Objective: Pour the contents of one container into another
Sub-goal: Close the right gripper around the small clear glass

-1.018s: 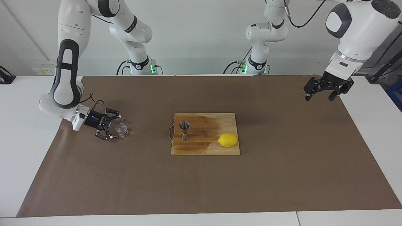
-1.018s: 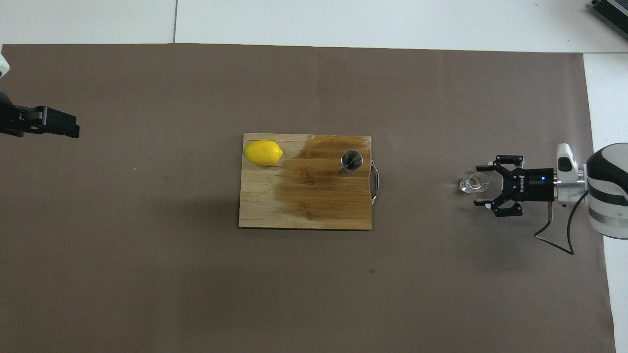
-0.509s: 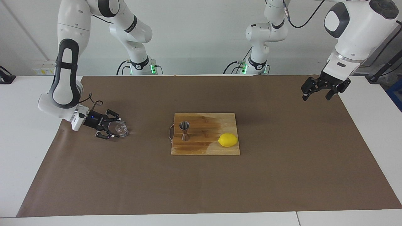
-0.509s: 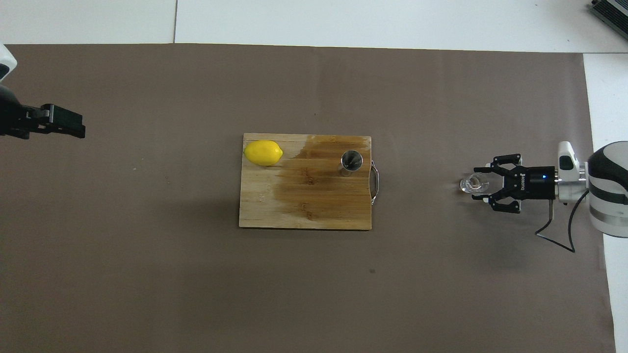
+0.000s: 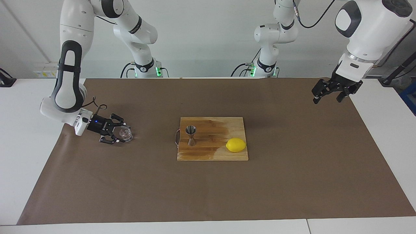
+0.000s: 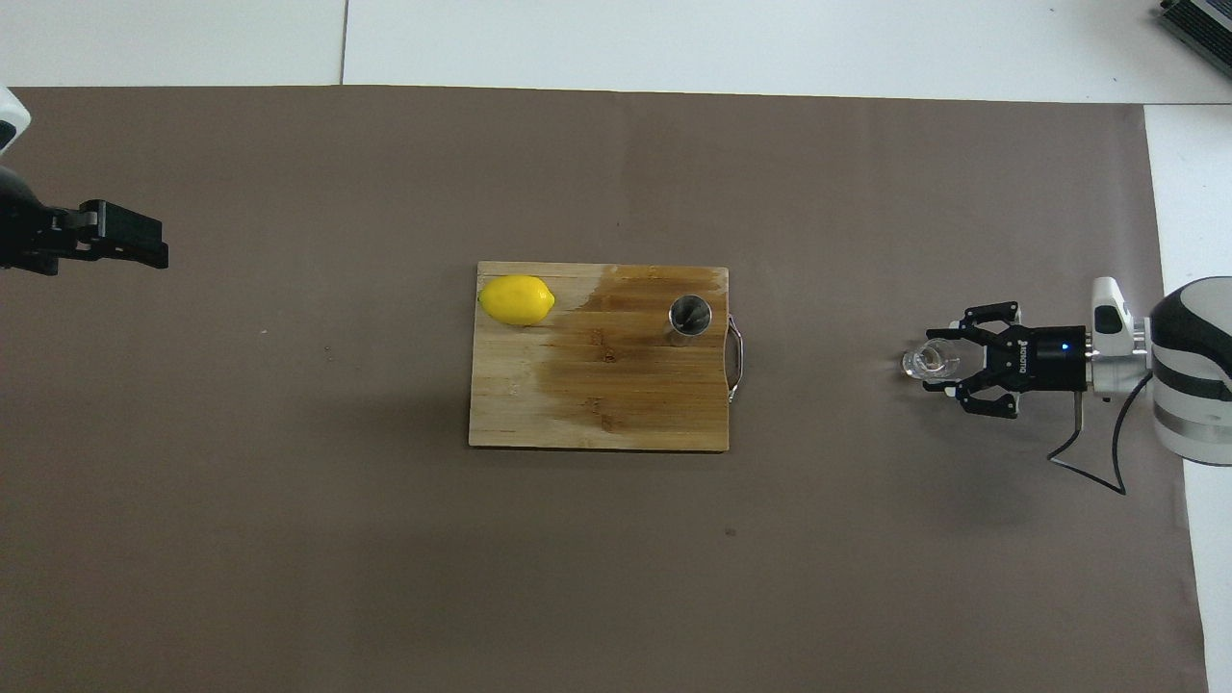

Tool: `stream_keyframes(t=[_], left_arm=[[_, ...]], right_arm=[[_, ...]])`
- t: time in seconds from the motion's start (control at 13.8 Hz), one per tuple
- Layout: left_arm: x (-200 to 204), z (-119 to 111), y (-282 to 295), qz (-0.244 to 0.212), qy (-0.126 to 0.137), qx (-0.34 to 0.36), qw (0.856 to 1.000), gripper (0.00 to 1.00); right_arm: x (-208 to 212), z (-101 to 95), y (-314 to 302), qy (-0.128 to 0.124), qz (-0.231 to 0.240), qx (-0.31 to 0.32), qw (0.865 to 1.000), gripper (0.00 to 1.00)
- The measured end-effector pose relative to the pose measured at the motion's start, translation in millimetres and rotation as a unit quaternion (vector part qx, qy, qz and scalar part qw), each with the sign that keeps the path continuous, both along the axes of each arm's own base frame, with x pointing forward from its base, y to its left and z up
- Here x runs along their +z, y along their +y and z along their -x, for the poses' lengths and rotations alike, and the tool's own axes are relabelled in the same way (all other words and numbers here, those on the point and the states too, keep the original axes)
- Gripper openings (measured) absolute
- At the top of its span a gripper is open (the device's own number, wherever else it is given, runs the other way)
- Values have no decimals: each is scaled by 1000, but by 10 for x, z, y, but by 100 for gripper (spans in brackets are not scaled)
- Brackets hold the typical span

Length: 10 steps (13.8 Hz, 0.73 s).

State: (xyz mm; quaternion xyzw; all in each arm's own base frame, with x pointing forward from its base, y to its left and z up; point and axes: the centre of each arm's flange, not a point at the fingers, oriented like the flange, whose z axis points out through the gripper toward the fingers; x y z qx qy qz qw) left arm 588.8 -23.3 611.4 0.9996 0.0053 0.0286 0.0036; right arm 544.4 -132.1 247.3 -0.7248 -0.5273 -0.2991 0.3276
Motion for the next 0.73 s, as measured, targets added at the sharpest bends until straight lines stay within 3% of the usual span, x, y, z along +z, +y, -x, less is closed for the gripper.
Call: stream_keyframes(t=[0.07,0.22,0.51,0.73], left_arm=[[3,1,20,0,0,2,1000,100],[3,3,60,0,0,5,1000,100],[-73,24,108,0,12,9,1000,100],[-106,96,96,-1,37,8,999,100]], right_arm=[[0,-1,-1,0,0,0,1000,66],[0,-7,-10,-2,3,-3,1000,48],[7,-19,-7,-4,5,-3,1000,48],[196,-209,91,-30,12,12,999,48]])
